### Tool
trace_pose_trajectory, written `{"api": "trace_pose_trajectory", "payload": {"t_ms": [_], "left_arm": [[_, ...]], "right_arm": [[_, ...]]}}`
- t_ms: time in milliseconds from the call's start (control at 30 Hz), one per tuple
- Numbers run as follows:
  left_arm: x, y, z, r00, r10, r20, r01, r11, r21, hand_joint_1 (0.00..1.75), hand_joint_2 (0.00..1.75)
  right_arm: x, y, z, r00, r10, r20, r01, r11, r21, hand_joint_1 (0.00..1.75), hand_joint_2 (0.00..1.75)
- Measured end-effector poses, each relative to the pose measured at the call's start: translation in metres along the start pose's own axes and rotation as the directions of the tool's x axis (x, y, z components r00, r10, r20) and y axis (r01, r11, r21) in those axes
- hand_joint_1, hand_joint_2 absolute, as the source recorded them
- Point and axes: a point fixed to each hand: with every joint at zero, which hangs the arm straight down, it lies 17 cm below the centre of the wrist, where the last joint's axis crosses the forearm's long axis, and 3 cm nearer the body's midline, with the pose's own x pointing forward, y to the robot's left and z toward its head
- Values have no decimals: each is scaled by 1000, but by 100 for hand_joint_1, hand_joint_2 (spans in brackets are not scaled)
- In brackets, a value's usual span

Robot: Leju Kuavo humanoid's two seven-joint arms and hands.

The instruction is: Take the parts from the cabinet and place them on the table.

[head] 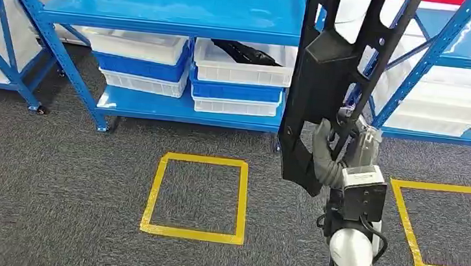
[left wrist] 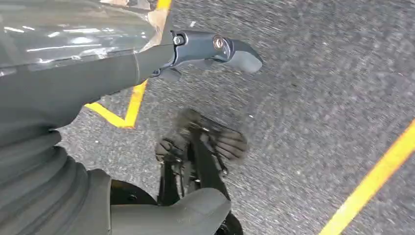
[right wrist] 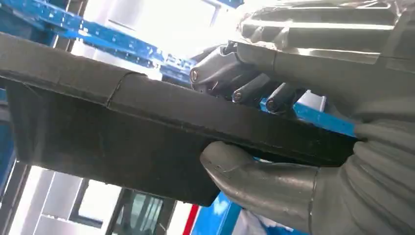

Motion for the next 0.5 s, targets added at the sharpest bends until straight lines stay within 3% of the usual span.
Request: {"api": "trace_pose_trajectory", "payload": {"t_ms": [500], "left_arm": [[4, 6, -2, 999, -35, 9, 35, 999, 34, 0, 175]], "right_arm": [[0, 10, -1, 1000, -12, -19, 12, 1000, 6, 175, 175]]}}
